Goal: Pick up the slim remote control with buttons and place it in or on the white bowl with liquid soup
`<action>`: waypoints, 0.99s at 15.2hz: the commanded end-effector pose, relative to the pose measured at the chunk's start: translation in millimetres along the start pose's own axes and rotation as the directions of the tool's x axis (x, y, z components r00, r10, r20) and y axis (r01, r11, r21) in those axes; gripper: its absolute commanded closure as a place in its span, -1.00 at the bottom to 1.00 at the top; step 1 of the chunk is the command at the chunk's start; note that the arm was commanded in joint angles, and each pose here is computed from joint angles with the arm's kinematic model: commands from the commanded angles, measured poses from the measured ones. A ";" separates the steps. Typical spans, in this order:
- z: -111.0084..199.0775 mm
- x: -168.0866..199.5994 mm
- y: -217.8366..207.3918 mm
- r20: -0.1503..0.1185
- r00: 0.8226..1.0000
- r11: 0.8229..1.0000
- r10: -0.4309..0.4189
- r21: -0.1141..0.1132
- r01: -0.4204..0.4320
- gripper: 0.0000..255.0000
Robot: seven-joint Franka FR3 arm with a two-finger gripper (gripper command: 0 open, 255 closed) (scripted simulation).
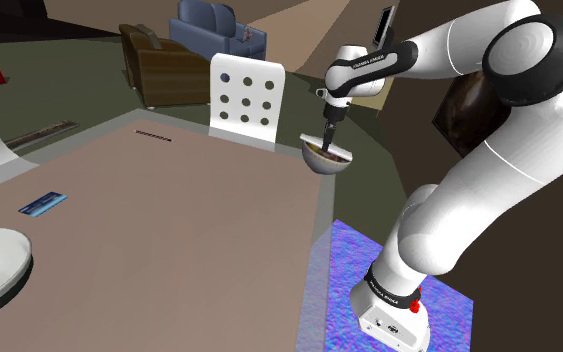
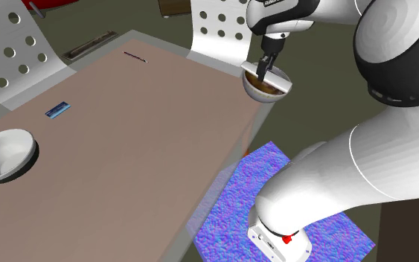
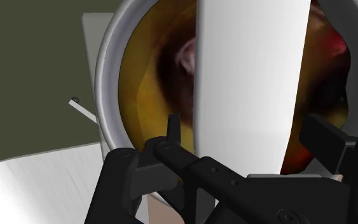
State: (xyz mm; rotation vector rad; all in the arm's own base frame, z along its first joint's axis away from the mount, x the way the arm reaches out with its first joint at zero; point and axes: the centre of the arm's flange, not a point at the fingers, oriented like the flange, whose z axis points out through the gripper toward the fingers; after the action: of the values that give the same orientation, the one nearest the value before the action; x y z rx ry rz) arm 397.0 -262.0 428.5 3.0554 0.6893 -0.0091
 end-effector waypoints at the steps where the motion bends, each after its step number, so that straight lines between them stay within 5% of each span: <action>1: 0.0 0.0 0.0 0.000 1.000 1.000 0.000 0.000 0.000 -1.00; 3: 0.0 0.0 0.0 0.000 1.000 1.000 0.000 0.000 0.000 -1.00; 7: -50.0 0.0 0.0 0.000 1.000 1.000 0.000 0.000 0.000 -1.00; 15: -50.0 0.0 0.0 0.000 1.000 1.000 0.000 0.000 0.000 -1.00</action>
State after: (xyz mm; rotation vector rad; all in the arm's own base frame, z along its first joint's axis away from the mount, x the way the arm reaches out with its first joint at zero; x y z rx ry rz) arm 397.2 -261.5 478.4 3.0554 0.6893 -0.0091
